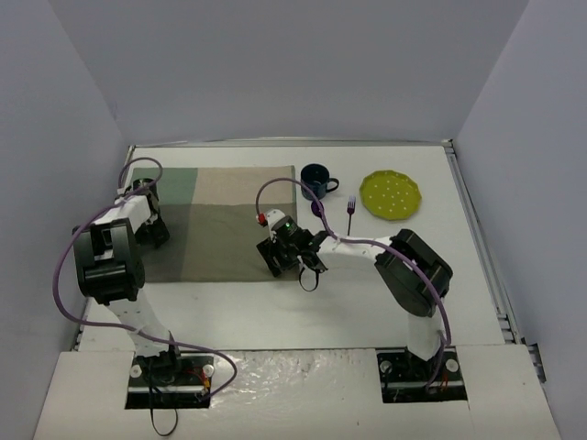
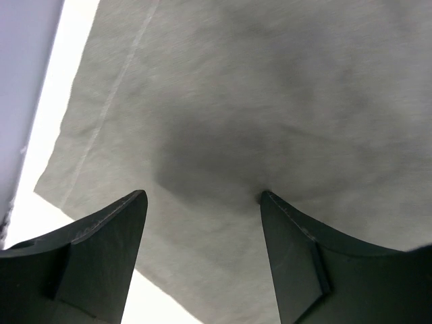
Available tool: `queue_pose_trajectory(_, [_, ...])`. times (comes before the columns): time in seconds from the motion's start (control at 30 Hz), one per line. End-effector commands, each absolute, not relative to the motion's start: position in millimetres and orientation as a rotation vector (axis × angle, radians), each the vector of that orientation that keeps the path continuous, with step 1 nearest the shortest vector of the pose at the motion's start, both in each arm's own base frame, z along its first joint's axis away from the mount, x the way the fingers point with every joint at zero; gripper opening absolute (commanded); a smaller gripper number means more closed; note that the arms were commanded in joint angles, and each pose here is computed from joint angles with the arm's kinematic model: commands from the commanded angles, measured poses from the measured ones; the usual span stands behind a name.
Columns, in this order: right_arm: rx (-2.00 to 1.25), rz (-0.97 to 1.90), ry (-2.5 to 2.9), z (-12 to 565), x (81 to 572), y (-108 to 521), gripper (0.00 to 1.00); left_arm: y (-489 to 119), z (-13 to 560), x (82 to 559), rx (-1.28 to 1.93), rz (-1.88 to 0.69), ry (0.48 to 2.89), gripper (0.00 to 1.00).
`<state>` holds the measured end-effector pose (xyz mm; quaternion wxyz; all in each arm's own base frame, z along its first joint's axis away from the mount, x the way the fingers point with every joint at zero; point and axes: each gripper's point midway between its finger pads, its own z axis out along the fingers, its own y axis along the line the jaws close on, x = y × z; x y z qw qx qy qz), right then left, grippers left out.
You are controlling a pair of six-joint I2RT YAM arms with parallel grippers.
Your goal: Set the dinner table for one person
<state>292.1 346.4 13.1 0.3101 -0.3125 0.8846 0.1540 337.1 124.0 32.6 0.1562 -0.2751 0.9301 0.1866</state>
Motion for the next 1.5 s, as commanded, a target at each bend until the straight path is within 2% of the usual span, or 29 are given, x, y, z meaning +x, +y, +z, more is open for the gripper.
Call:
queue_pose_trajectory(0.0, [-0.869, 0.339, 2.546, -5, 234, 302, 0.67, 136, 26, 290, -0.853, 0.680, 2.795, 0.63])
queue_pose_trajectory(0.27, [-0.926, 0.452, 2.608, 5, 199, 296, 0.67, 132, 16, 240, -1.105, 0.521, 2.815, 0.62])
queue_pose_trajectory(0.57, [-0.890, 0.482, 2.417, 88, 231, 316, 0.68, 148, 73, 222, -1.232, 0.530, 2.521, 0.62])
queue_pose_trajectory(0.7, [-0.793, 0.475, 2.295, 136, 269, 325, 0.69, 144, 108, 259, -1.158, 0.376, 2.363, 0.63])
queue_pose_trajectory(0.83, [-0.670, 0.520, 2.253, 151, 323, 330, 0.68, 125, 148, 313, -0.918, 0.304, 2.251, 0.65])
queue_pose_trajectory(0.93, [-0.599, 0.634, 2.210, 155, 361, 342, 0.63, 104, 148, 348, -0.769, 0.245, 2.277, 0.65])
queue_pose_trajectory(1.07, [-0.550, 0.639, 2.146, 152, 399, 359, 0.51, 98, 131, 382, -0.704, 0.173, 2.294, 0.65])
queue_pose_trajectory(1.23, [-0.490, 0.642, 2.142, 121, 416, 366, 0.39, 94, 104, 412, -0.661, 0.110, 2.333, 0.65])
queue_pose_trajectory(1.47, [-0.366, 0.590, 2.227, 57, 404, 339, 0.39, 94, 64, 431, -0.669, 0.097, 2.406, 0.65])
